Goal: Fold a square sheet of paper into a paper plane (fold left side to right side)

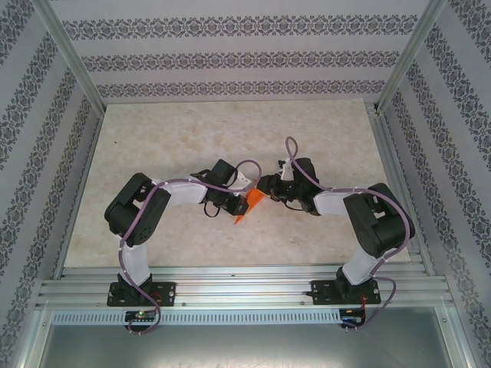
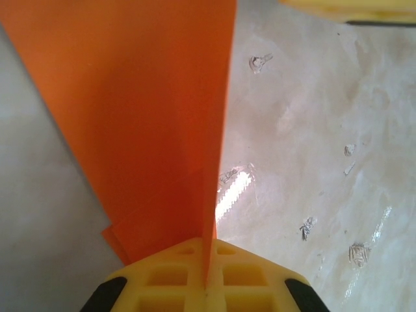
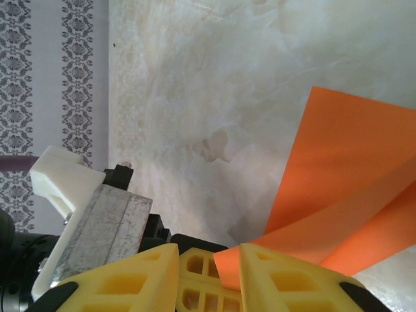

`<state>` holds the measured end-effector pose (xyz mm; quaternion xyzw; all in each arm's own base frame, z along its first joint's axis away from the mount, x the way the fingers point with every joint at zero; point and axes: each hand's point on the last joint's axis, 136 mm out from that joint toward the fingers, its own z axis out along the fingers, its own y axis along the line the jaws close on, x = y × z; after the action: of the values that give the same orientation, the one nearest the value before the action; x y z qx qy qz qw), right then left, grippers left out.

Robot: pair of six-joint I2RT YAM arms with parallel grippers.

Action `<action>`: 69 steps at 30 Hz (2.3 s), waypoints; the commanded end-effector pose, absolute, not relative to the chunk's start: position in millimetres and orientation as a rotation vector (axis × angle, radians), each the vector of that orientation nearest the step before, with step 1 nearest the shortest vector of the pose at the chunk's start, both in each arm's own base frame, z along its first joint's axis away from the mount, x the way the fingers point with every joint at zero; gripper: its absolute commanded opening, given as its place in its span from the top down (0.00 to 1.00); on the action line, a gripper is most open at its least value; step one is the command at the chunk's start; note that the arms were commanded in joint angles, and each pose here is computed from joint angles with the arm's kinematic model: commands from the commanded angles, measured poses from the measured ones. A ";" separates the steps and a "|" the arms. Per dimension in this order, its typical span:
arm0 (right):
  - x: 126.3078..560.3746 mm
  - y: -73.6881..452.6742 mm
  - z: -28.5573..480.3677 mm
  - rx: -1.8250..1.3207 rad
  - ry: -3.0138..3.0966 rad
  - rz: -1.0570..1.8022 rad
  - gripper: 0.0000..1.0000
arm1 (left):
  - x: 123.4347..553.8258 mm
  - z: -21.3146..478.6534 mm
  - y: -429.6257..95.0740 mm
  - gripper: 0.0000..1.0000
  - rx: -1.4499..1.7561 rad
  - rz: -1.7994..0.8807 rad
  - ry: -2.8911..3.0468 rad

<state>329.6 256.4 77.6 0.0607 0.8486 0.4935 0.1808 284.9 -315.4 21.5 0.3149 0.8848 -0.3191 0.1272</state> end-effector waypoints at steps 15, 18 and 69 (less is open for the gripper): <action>353.9 248.4 49.8 0.280 2.377 1.307 0.70 | 282.2 13.6 -327.1 0.90 0.955 -1.041 2.568; 353.1 246.0 45.1 0.287 2.387 1.296 0.70 | 283.4 14.9 -328.7 0.85 0.951 -1.057 2.563; 352.3 234.8 43.1 0.276 2.399 1.255 0.68 | 348.1 23.2 -335.8 0.87 0.828 -1.230 2.522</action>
<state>350.0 240.6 42.1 0.1053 0.8598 0.4606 0.1935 341.8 -336.6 27.8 0.2761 0.8621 -0.4112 0.1069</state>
